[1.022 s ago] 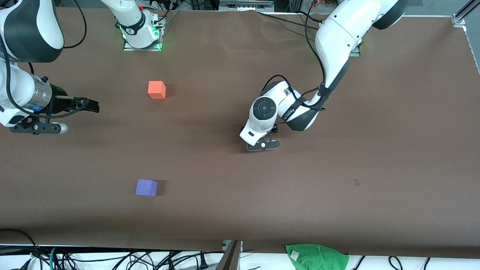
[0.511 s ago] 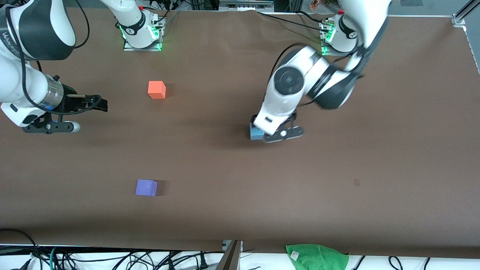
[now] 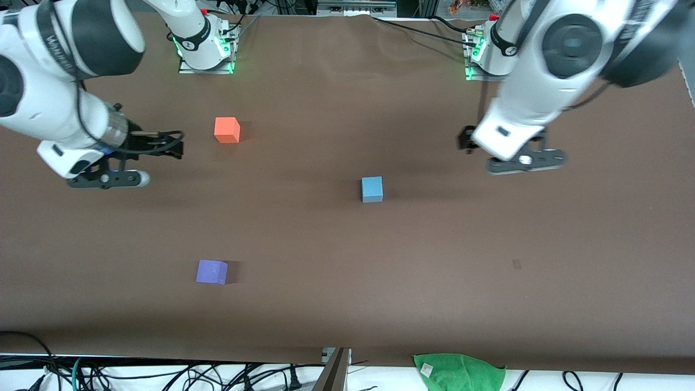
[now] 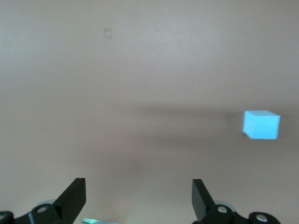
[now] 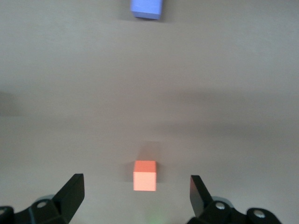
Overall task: Place blue block between orange and purple blocks
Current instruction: 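Release the cube and withdraw the left gripper while the right gripper approaches, then lower the right gripper over the light-blue cube and grasp it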
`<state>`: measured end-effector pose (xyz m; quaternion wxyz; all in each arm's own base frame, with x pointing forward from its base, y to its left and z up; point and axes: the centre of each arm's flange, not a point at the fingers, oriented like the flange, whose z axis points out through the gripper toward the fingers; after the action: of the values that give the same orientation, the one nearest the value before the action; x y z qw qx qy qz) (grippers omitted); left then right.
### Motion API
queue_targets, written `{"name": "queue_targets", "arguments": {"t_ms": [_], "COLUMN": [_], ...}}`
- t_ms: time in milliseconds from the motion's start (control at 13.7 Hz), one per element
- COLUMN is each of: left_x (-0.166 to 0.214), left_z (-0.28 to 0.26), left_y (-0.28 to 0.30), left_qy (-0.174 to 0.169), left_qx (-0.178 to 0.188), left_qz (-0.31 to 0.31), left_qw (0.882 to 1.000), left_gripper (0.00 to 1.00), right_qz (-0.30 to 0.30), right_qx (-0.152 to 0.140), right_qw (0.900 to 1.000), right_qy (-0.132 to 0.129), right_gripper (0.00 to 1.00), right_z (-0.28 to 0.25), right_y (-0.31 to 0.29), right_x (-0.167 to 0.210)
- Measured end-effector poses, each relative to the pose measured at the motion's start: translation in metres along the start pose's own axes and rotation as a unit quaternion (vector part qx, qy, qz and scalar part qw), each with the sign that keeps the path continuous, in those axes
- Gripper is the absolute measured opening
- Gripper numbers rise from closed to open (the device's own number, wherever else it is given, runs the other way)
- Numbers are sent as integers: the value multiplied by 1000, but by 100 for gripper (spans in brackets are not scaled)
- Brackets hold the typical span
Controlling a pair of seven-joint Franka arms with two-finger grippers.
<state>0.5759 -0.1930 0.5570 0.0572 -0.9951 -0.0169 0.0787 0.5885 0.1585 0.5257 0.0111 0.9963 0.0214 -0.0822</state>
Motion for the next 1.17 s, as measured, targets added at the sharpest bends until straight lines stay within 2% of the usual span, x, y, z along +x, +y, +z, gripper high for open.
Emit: {"name": "queue_targets", "arguments": {"t_ms": [146, 292, 438, 511, 584, 803, 1168], "left_x": [11, 19, 20, 15, 6, -20, -21], "left_z": [-4, -3, 0, 0, -2, -12, -1], "left_y": [-47, -96, -147, -166, -177, -169, -158], "left_qy": [-6, -9, 20, 40, 55, 70, 46], "left_qx": [-22, -61, -109, -118, -112, -50, -45], "left_qz": [49, 59, 45, 36, 32, 53, 63], "left_qw": [999, 996, 993, 992, 992, 995, 996], "left_gripper": [100, 100, 100, 100, 100, 100, 100], "right_qz": [-2, 3, 10, 11, 7, -8, 7], "right_qx": [-1, 2, 6, 7, 9, 17, 47], "right_qw": [1000, 1000, 999, 999, 999, 998, 994], "right_qy": [14, 29, 41, 44, 49, 65, 102], "right_gripper": [100, 100, 100, 100, 100, 100, 100], "right_z": [-2, 0, 10, 17, 24, 43, 73], "right_y": [-34, -64, -99, -117, -135, -180, -253], "right_x": [-6, -7, -9, -9, -10, -13, -21]}}
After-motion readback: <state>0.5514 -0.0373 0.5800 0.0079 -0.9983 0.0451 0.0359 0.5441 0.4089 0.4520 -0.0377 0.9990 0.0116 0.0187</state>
